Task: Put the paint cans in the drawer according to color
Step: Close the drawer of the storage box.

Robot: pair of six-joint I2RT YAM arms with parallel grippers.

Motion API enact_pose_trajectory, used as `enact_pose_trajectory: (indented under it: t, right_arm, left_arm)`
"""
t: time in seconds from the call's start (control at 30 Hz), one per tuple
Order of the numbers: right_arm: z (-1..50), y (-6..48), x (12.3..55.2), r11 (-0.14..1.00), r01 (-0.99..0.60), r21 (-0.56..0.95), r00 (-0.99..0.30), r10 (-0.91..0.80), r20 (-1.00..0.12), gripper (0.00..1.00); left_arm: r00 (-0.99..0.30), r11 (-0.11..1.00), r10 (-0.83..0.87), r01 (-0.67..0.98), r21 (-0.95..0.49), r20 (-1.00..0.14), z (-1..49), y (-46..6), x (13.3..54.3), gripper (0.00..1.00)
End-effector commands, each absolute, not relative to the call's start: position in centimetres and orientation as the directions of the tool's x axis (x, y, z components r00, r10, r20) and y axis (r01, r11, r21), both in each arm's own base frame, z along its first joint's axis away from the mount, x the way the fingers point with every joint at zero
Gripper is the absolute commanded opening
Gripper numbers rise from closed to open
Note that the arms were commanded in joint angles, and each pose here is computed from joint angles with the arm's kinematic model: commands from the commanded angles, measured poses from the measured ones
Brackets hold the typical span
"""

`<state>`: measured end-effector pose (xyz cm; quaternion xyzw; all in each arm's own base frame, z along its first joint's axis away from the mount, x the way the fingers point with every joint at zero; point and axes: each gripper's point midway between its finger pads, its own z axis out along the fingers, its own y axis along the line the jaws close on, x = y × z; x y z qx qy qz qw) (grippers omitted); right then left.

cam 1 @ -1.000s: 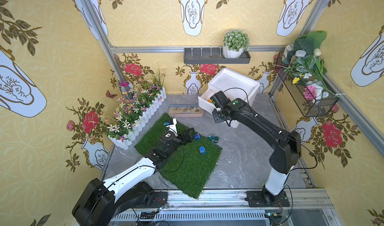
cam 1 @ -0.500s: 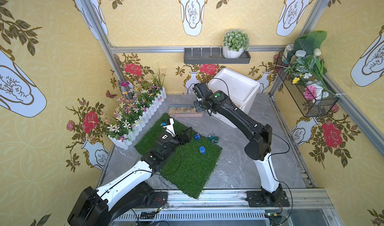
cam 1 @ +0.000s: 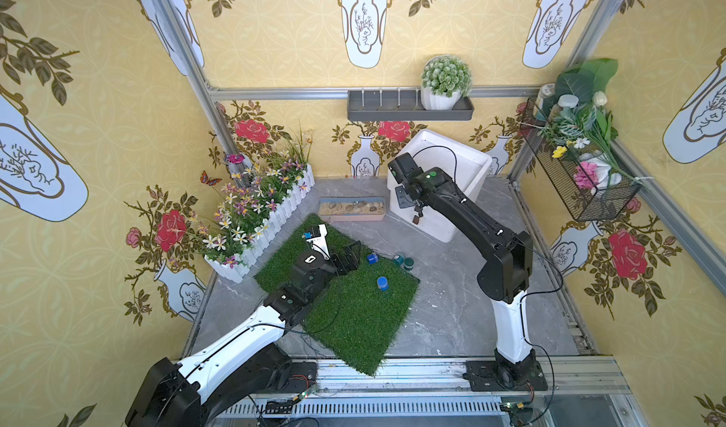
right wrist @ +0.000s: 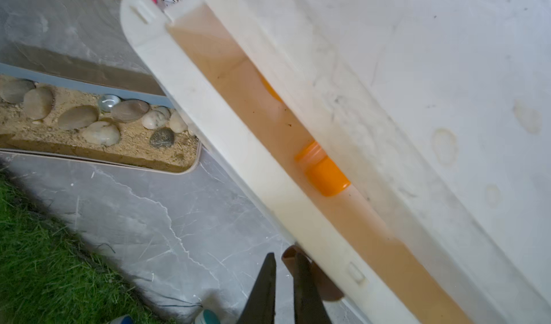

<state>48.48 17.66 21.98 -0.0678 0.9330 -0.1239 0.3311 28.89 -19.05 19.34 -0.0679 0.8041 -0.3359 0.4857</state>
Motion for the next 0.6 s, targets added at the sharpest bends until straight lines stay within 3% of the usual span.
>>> enact_pose_trajectory:
  t: [0.0, 0.23, 0.57]
  right_arm:
    - [22.5, 16.5, 48.5, 0.951, -0.008, -0.308, -0.757, -0.207, -0.620, 0.16]
    - [21.7, 13.2, 48.2, 0.946, 0.057, -0.318, -0.785, -0.154, -0.599, 0.17]
    - [21.4, 12.8, 47.9, 0.950, 0.056, -0.306, -0.792, -0.144, -0.593, 0.21]
  left_arm:
    - [-0.520, 0.750, -0.433, 0.245, -0.614, -0.736, 19.8, -19.7, 29.1, 1.00]
    - [-0.527, 0.740, -0.438, 0.248, -0.625, -0.728, 19.7, -19.8, 28.9, 1.00]
    - [-0.531, 0.726, -0.443, 0.261, -0.636, -0.723, 19.9, -20.1, 28.8, 1.00]
